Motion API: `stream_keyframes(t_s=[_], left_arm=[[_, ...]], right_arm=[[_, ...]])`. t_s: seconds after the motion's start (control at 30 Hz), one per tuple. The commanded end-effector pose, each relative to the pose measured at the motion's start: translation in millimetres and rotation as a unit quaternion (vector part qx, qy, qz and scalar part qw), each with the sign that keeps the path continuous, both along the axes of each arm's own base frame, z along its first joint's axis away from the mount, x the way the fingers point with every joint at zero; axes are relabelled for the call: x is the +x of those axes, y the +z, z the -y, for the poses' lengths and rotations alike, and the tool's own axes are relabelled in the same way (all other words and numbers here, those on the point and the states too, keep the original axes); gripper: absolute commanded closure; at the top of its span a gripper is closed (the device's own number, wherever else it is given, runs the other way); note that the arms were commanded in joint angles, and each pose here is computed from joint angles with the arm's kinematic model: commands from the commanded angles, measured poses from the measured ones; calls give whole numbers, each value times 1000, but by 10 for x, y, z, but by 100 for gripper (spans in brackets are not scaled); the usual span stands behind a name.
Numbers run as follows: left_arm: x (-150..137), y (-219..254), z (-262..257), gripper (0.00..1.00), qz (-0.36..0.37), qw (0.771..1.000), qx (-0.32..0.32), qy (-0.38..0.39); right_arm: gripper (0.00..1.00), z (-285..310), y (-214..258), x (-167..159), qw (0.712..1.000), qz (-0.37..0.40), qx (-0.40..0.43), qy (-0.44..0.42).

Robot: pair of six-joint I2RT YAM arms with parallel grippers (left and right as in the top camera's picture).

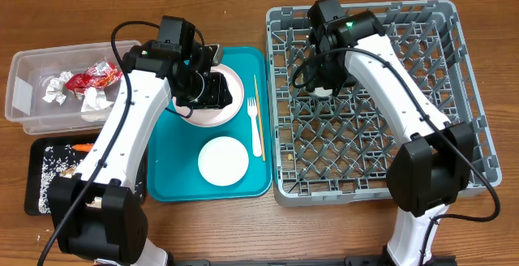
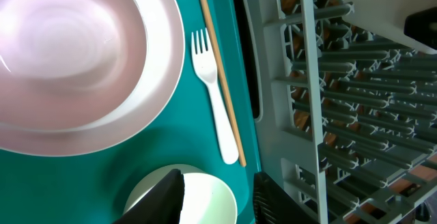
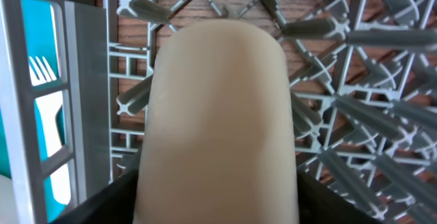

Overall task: Sort waste into correct bins and load items into the dishwasher
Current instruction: 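Lower the white cup into the rack and open the right gripper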

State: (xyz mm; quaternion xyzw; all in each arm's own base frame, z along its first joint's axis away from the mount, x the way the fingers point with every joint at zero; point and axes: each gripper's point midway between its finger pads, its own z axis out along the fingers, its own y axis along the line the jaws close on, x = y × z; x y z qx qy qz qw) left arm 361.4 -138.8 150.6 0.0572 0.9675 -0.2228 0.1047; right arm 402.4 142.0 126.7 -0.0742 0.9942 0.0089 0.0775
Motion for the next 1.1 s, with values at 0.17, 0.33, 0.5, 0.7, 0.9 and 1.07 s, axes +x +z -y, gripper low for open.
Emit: stream_keyframes(t_s=[0.17, 0.33, 0.5, 0.7, 0.9, 1.07], left_arm=[[3, -27, -24, 64, -4, 1000, 3, 6], [3, -27, -25, 68, -3, 1000, 3, 5], [18, -13, -95, 71, 1, 1000, 20, 19], [-91, 77, -517, 70, 2, 988, 122, 98], [-535, 79, -820, 64, -70, 964, 202, 156], [-794, -165, -747, 57, -115, 959, 222, 132]], right_arm=[[0, -14, -39, 61, 1000, 9, -3, 5], [0, 27, 165, 117, 1000, 22, 2, 7], [0, 83, 711, 78, 999, 41, 20, 0], [0, 62, 1078, -165, 998, 39, 56, 4], [0, 131, 1061, -400, 999, -2, 45, 2], [0, 141, 1052, -431, 999, -9, 43, 0]])
